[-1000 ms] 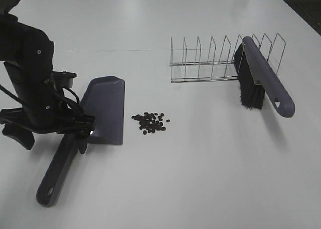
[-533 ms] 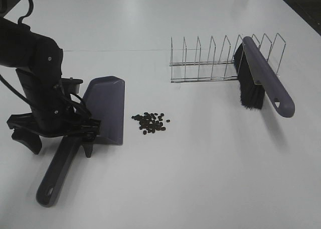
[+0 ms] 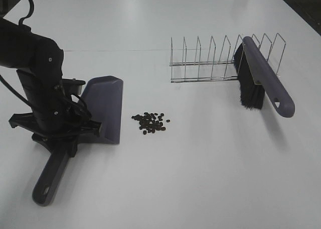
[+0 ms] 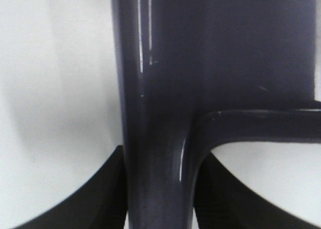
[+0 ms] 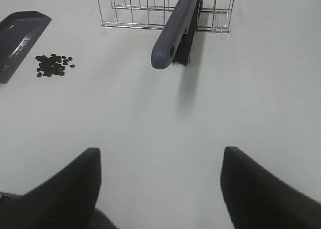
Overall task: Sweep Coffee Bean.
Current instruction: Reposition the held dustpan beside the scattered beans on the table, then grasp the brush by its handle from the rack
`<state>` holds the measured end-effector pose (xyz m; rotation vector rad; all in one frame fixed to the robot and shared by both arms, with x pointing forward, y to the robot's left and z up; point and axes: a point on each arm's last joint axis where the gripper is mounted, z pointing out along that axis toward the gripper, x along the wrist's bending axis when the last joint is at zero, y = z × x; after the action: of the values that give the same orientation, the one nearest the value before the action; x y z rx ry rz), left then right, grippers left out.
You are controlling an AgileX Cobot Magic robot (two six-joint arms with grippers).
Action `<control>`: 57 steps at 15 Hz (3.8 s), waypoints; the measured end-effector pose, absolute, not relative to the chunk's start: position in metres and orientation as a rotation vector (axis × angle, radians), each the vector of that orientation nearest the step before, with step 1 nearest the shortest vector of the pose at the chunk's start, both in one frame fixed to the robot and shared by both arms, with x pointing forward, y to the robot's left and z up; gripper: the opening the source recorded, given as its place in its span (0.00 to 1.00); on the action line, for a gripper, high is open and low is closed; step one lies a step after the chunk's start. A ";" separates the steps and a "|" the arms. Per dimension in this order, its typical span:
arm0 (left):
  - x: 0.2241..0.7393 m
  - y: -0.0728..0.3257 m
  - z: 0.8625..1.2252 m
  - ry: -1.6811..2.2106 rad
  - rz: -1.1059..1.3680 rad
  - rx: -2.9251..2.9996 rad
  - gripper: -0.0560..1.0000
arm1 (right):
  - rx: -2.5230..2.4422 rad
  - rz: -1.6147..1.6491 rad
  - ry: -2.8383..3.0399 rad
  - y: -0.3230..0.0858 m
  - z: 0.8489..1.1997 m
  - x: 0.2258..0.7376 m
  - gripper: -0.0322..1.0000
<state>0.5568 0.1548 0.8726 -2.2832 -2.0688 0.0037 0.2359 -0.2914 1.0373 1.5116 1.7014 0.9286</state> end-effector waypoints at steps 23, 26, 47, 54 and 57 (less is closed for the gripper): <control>0.551 0.161 0.913 -2.011 -0.066 -2.347 0.37 | 1.512 0.929 1.701 -0.291 1.037 0.236 0.61; 0.552 0.161 0.913 -2.018 -0.074 -2.358 0.37 | 1.512 0.929 1.701 -0.291 1.037 0.236 0.61; 0.549 0.133 0.920 -2.022 -0.270 -2.443 0.37 | 2.164 0.523 1.958 -0.290 1.090 0.417 0.71; 0.549 0.133 0.920 -2.017 -0.285 -2.446 0.37 | 2.249 0.403 2.035 -0.289 1.079 0.575 0.71; 0.549 0.133 0.920 -2.018 -0.284 -2.445 0.37 | 2.276 0.356 2.060 -0.290 1.048 0.634 0.71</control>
<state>0.5490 0.1327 0.9197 -2.4450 -2.0179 -0.2839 0.6339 -0.2896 1.0477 2.2761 2.0604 0.3555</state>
